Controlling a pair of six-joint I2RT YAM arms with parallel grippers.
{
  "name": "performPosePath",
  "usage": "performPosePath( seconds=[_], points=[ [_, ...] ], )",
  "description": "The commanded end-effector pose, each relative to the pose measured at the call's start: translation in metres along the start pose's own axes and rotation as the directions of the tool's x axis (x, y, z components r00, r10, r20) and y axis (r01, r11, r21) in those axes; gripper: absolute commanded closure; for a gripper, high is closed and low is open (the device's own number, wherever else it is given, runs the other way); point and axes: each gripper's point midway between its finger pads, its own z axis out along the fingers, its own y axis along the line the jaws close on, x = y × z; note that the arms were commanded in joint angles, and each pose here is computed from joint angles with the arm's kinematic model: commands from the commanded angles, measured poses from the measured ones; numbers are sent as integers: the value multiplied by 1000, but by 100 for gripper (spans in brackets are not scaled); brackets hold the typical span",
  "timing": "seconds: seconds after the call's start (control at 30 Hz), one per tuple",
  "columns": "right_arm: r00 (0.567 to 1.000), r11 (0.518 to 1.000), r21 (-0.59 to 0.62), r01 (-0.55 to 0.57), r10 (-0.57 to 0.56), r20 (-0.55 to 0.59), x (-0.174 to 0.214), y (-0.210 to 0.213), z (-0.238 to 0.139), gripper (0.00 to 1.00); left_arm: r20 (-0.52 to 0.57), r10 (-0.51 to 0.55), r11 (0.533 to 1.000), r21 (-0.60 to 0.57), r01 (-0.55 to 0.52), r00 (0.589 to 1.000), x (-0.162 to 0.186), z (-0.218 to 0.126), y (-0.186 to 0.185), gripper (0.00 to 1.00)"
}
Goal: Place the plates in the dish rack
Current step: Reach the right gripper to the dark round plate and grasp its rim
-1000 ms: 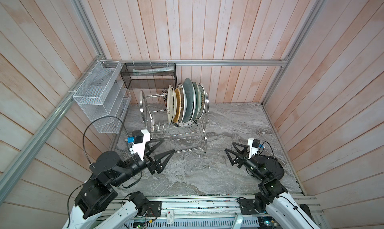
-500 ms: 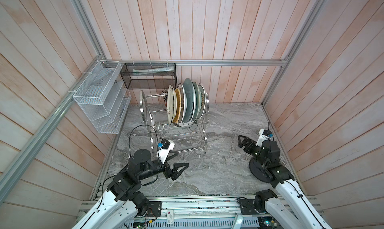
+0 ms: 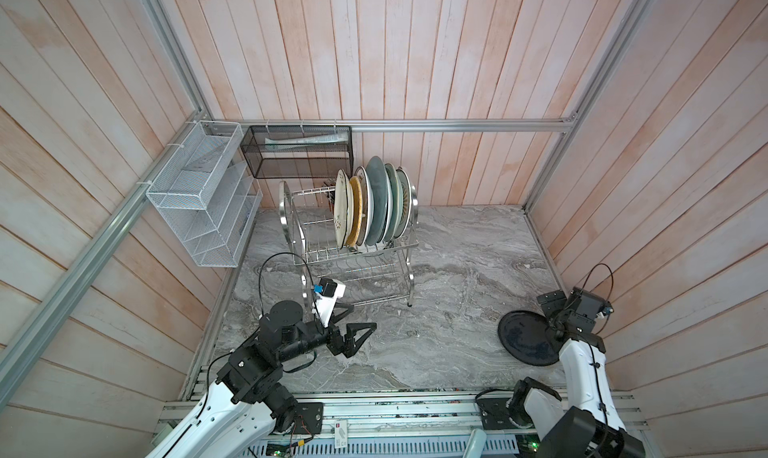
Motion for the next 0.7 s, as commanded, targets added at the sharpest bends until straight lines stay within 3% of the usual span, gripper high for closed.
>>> performPosePath(
  seconds=[0.0,0.33,0.67],
  points=[
    [999,998,49,-48,47,26,-5,-24,-2,3,-3,-5,1000,7,5,1000,3,3,1,0],
    [984,982,72,-177,178,-10,4,-75,7,4,8,0,1000,21,0,1000,3,0,-2,0],
    [974,980,-35,-194,188,-124,31,-65,13,4,13,4,1000,11,-4,1000,2,-1,-1,0]
  ],
)
